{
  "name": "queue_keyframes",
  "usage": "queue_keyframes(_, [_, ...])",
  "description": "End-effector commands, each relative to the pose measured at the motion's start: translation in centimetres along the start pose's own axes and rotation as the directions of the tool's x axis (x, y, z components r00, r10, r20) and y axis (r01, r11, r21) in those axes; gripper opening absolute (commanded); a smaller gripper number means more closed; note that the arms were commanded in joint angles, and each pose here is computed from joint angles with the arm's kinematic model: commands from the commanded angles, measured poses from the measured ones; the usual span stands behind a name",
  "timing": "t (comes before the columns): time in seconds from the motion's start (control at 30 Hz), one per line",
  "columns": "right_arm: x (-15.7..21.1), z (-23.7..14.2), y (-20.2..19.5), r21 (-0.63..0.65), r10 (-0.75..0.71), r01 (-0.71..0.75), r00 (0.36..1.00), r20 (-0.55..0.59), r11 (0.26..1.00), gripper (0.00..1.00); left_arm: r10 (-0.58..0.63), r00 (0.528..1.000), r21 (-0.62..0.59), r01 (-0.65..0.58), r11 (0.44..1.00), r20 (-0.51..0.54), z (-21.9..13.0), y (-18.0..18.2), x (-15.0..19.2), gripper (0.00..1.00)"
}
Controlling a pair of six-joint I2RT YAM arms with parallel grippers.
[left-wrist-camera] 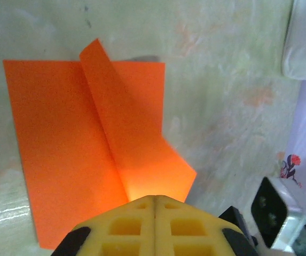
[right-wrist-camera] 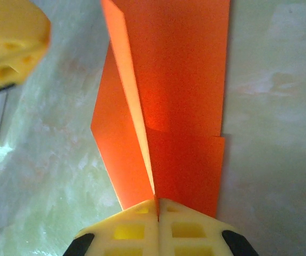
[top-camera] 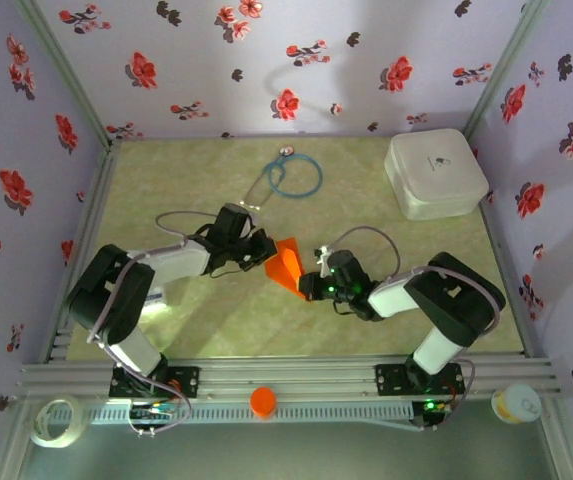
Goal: Fold a paper plane with a square sheet of paper (pick it up from the middle)
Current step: Fourth fold the wing at the center of the table.
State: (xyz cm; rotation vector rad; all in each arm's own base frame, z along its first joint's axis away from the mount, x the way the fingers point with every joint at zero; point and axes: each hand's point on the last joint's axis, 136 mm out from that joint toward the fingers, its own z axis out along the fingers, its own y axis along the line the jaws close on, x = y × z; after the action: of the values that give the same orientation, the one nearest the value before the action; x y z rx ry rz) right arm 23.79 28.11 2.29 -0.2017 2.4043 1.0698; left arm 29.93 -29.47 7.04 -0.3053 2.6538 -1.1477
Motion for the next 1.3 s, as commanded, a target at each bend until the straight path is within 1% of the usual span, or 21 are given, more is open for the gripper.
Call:
queue_keyframes(0.0, [0.7, -0.2, -0.9, -0.020, 0.094, -0.094, 0.995, -0.020, 0.995, 0.04, 0.037, 0.999, 0.042, -0.036, 0.998, -0.038, 1.1, -1.5, 0.4, 0.03])
queue_keyframes(0.33, [0.9, 0.3, -1.5, -0.026, 0.208, -0.212, 0.973, -0.096, 0.977, 0.04, 0.064, 0.996, 0.052, -0.060, 0.997, -0.070, 2.8, -2.4, 1.1, 0.03])
queue_keyframes(0.5, [1.2, 0.7, -1.7, -0.031, 0.255, -0.261, 0.957, -0.137, 0.965, 0.04, 0.059, 0.996, 0.040, -0.057, 0.998, -0.073, 3.7, -1.9, 1.1, 0.03])
queue_keyframes(0.6, [1.2, 0.7, -2.1, -0.023, 0.283, -0.289, 0.949, -0.137, 0.957, 0.04, 0.056, 0.995, 0.027, -0.054, 0.998, -0.077, 4.2, -1.4, 1.1, 0.03])
queue_keyframes(1.27, [1.6, 0.6, -2.8, 0.018, 0.320, -0.322, 0.932, -0.172, 0.947, 0.05, 0.057, 0.994, -0.034, -0.060, 0.998, -0.091, 5.8, 0.3, 0.9, 0.03])
